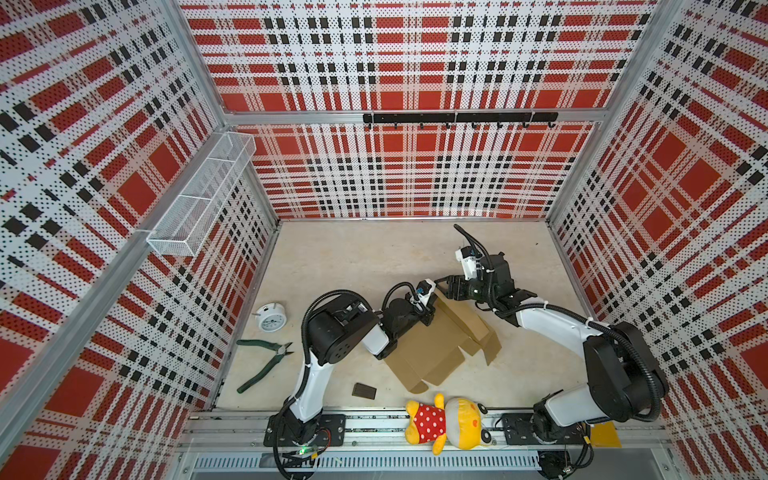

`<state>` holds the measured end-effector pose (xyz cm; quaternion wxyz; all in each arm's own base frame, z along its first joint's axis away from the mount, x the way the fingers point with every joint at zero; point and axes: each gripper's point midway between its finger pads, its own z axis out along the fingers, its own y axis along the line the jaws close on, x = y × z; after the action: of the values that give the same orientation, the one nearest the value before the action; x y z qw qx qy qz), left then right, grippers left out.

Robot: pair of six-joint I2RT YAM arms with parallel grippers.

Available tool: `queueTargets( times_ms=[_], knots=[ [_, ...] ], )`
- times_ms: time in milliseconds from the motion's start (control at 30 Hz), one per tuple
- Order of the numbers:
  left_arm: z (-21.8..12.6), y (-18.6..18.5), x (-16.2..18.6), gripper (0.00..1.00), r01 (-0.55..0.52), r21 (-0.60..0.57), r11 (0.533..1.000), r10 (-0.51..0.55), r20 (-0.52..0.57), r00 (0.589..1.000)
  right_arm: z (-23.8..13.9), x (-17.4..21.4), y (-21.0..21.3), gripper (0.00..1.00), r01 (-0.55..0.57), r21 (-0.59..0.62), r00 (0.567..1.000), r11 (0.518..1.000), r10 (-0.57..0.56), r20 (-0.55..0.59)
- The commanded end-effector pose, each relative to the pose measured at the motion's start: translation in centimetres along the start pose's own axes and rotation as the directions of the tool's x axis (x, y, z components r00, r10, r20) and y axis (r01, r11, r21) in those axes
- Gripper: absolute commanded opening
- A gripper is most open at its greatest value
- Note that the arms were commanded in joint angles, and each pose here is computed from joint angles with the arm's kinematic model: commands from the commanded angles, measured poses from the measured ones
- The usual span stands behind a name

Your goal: Fold the paper box

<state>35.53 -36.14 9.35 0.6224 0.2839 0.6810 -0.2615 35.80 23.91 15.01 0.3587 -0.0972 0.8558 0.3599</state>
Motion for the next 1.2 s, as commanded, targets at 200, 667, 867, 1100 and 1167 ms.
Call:
queueTargets(
  times_ms=[200, 667, 867, 1100, 1167],
  knots=[
    [0.7, -0.2, -0.6, 0.0, -0.008, -0.038, 0.999, 0.009, 0.037, 0.999, -0.8, 1.7, -0.7, 0.62, -0.089, 0.012, 0.995, 0.996, 0.089, -0.041],
    [1.1, -0.5, 2.7, 0.0, -0.032, -0.033, 0.999, 0.031, -0.036, 0.999, -1.1, 1.9, -0.6, 0.61, -0.093, 0.008, 0.994, 0.996, 0.094, -0.053],
    [1.1, -0.5, 2.2, 0.0, -0.032, -0.033, 0.999, 0.031, -0.031, 0.999, -1.3, 1.6, -1.1, 0.61, -0.103, 0.013, 0.994, 0.995, 0.103, -0.04],
    [1.0, -2.0, -0.8, 0.0, -0.084, 0.045, 0.995, 0.084, -0.003, 0.996, -3.9, -1.7, 0.0, 0.68, -0.069, 0.026, 0.997, 0.997, 0.068, 0.034],
    [1.5, -1.3, -2.7, 0.0, -0.043, 0.048, 0.998, 0.044, -0.012, 0.999, -6.0, -3.5, 0.3, 0.71, -0.054, 0.046, 0.995, 0.998, 0.05, 0.083]
  ],
)
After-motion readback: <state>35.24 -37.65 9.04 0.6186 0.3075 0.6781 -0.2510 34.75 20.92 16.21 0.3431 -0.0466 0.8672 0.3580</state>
